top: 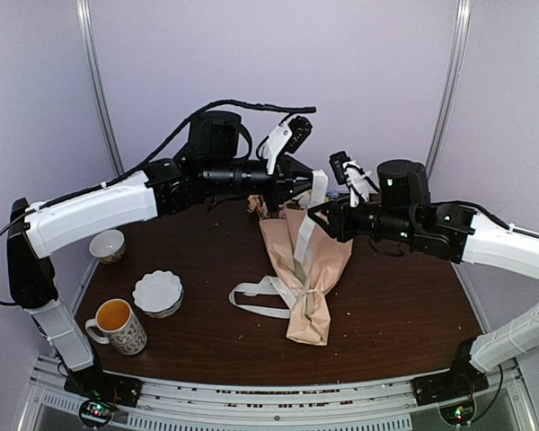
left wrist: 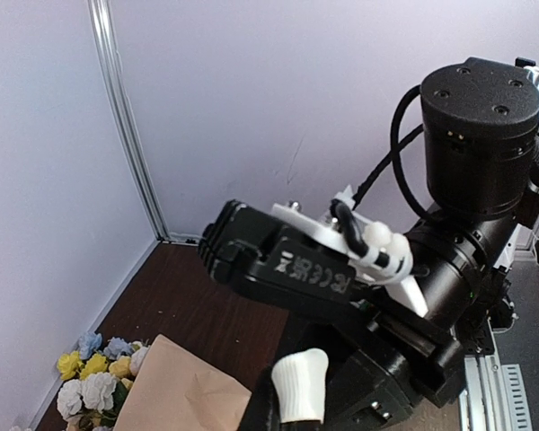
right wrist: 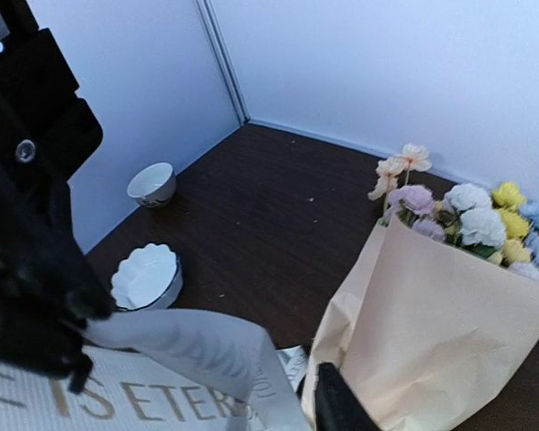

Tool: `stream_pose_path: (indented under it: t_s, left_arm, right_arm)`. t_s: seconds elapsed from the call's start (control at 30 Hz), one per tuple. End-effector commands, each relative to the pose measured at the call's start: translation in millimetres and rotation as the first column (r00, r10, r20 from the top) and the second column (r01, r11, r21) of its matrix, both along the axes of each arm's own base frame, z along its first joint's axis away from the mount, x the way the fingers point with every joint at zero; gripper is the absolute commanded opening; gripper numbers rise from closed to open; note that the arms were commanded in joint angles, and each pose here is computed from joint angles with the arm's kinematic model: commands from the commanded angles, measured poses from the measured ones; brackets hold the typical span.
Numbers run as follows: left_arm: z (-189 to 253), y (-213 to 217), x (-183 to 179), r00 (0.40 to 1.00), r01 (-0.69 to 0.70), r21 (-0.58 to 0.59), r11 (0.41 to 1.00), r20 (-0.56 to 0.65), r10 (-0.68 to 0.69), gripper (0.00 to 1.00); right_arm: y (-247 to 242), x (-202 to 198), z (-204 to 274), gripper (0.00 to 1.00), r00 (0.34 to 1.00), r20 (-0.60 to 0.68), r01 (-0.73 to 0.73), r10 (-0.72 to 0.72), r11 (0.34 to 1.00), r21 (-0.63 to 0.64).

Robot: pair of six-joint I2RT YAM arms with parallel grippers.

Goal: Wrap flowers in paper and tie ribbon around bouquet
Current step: Pass from the left arm to the right

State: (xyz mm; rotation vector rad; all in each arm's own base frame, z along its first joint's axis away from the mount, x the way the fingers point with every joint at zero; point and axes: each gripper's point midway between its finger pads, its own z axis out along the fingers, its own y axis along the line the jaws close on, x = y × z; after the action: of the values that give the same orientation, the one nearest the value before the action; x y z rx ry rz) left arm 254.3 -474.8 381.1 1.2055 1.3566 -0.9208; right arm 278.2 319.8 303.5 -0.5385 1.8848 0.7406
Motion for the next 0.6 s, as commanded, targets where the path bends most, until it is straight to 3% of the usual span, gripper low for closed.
stream_pose_path:
  t_s: [0.0, 0.07, 0.13, 0.17, 0.23, 0.3, 0.43, 0.57]
  left_arm:
    - [15.8, -0.8, 4.1, 1.000, -0.005, -0.027, 1.000, 0.023, 0.006, 0.00]
    - [11.2, -0.2, 5.0, 1.000, -0.011, -0.009, 1.000, 0.017, 0.011, 0.00]
    - [5.1, 3.3, 7.0, 1.000, -0.029, 0.023, 0.999, 0.011, 0.029, 0.00]
    - [-0.5, 6.0, 8.4, 0.999, -0.041, 0.048, 0.998, 0.003, 0.041, 0.12]
    - [-15.6, 15.4, 11.3, 0.998, -0.062, 0.114, 0.992, -0.016, 0.065, 0.49]
    - [-38.2, 29.0, 13.7, 0.995, -0.085, 0.216, 0.973, -0.041, 0.096, 0.70]
    - [-109.1, 74.8, 13.7, 0.972, -0.154, 0.489, 0.859, -0.082, 0.221, 0.87]
    - [-179.2, 117.0, 13.3, 0.919, -0.157, 0.630, 0.760, -0.188, 0.346, 0.90]
  right_arm:
    - [8.4, -1.4, 23.1, 0.17, 0.998, 0.032, -0.050, 0.048, 0.997, 0.058]
    - [4.3, -1.5, 29.2, 0.00, 0.998, 0.047, -0.047, 0.043, 0.995, 0.083]
    - [-4.6, 1.3, 31.0, 0.00, 0.999, 0.044, -0.023, 0.019, 0.994, 0.103]
    - [-10.5, 2.5, 29.7, 0.00, 0.999, 0.038, -0.010, 0.005, 0.994, 0.110]
    - [-19.7, 4.8, 26.8, 0.00, 1.000, 0.025, 0.012, -0.015, 0.993, 0.121]
    - [-26.6, 6.1, 21.0, 0.00, 0.999, 0.012, 0.029, -0.030, 0.993, 0.116]
    - [-34.7, 7.1, 11.1, 0.00, 0.999, -0.005, 0.049, -0.048, 0.994, 0.100]
    - [-37.7, 9.8, 1.8, 0.00, 0.998, -0.023, 0.067, -0.065, 0.995, 0.077]
